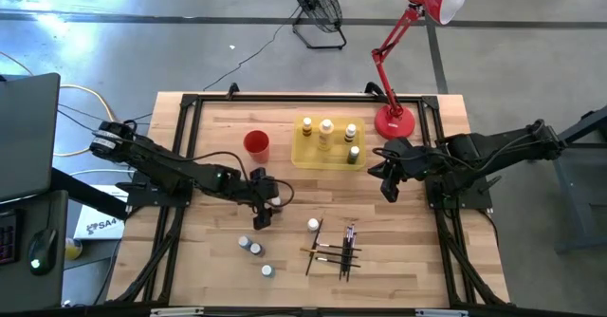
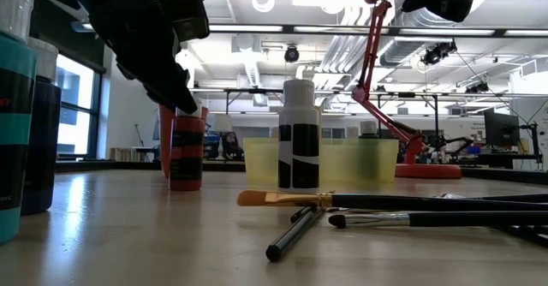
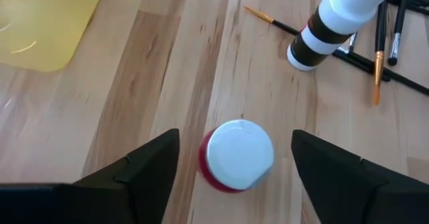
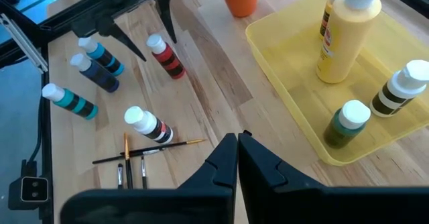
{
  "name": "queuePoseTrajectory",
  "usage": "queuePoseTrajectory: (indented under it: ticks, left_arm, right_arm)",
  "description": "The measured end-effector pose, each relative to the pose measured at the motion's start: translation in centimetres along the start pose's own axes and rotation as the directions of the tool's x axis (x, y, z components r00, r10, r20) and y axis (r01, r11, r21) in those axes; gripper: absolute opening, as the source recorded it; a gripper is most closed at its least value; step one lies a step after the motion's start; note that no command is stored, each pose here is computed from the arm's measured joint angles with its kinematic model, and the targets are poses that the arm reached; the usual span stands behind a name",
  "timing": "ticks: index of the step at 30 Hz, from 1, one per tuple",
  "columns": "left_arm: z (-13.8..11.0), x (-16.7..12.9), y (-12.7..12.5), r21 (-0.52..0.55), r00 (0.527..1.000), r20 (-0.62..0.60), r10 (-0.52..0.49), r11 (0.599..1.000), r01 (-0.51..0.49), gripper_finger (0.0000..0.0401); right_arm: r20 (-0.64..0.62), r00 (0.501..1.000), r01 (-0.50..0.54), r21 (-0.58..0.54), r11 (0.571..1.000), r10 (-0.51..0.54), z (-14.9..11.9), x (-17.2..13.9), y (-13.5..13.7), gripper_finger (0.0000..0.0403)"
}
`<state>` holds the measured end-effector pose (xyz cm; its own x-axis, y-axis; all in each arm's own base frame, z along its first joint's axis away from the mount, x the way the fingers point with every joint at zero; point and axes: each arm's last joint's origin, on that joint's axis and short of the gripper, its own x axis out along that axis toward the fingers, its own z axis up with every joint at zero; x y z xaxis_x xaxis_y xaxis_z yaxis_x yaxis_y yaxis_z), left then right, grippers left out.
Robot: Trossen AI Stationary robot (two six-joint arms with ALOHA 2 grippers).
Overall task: Pick & Place Paint Supplies
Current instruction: Put the red paint bottle into the yellow bin
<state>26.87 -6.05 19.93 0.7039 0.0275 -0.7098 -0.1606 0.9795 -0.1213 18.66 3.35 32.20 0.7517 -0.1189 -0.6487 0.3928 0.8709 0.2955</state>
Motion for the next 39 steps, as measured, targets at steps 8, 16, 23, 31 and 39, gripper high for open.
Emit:
queuePoseTrajectory:
  ticks: [8,16,23,31,39]
  left_arm:
    - [0.00,0.00,0.00,0.000,1.000,0.000,0.001,1.000,-0.001,0.0224]
    - [0.00,0.00,0.02,0.001,1.000,0.002,0.007,1.000,-0.007,0.0216]
    - [0.04,0.00,0.12,0.004,0.999,0.015,0.042,0.999,-0.042,0.0216]
    - [0.01,0.00,0.16,0.007,0.999,0.014,0.052,0.999,-0.052,0.0216]
    - [0.00,0.00,0.15,-0.004,0.999,0.013,0.048,0.999,-0.048,0.0216]
  right_arm:
    - [0.000,1.000,0.000,0.000,1.000,0.000,0.00,0.00,0.00,0.0005]
    - [0.000,1.000,0.000,0.000,1.000,0.000,0.00,0.00,0.00,0.0005]
    - [0.000,1.000,0.000,0.000,1.000,0.000,0.00,0.00,0.00,0.0005]
    - [0.000,1.000,0.000,0.000,1.000,0.000,0.00,0.00,0.00,0.0005]
    - [0.000,1.000,0.000,0.000,1.000,0.000,0.00,0.00,0.00,0.0005]
